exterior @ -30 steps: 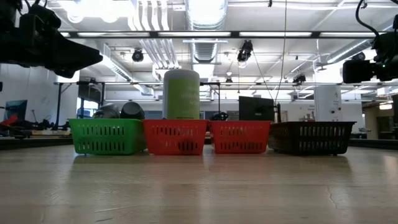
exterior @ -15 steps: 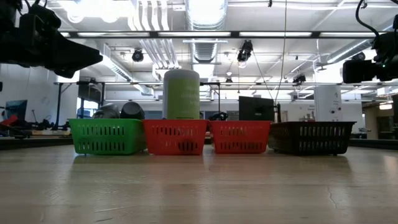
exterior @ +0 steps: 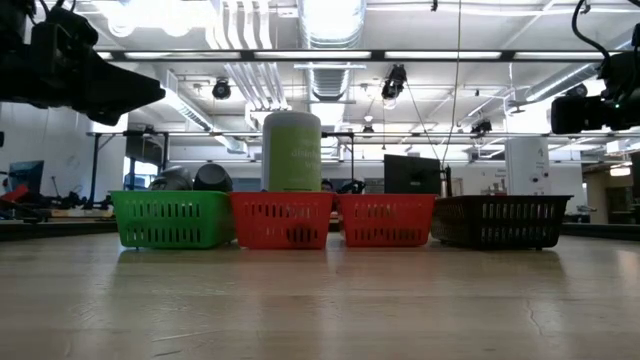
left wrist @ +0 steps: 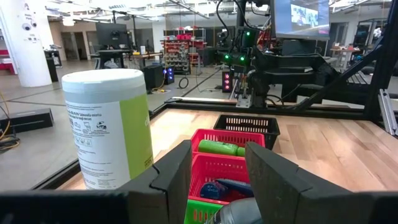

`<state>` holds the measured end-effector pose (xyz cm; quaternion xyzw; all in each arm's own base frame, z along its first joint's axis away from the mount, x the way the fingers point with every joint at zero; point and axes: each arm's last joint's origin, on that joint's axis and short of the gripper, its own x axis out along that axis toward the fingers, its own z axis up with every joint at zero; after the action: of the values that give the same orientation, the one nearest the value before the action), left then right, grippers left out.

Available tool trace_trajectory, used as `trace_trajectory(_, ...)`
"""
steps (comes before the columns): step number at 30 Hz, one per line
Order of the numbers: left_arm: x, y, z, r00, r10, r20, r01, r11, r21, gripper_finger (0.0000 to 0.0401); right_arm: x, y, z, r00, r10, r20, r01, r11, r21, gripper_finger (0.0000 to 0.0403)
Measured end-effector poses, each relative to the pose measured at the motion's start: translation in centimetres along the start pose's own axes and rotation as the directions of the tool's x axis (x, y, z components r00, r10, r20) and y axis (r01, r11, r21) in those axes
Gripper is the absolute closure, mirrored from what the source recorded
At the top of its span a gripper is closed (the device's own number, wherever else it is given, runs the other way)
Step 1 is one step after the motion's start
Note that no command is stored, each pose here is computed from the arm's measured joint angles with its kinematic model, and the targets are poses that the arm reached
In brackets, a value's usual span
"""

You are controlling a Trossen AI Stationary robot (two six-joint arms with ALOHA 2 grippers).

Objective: Pick & Place Travel size toiletries
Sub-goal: Return to Home Position

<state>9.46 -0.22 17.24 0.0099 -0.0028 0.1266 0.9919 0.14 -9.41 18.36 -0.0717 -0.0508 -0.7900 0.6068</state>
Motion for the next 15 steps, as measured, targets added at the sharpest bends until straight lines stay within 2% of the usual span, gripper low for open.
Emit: trace_trajectory(15, 0.0, 0.0, -0.01, 1.0, 0.0, 0.0, 0.0, 1.0, 0.0, 0.0245, 0.0, 0.0, 0.01, 1.0, 0.0, 0.0, 0.0, 1.0, 0.0, 0.0353)
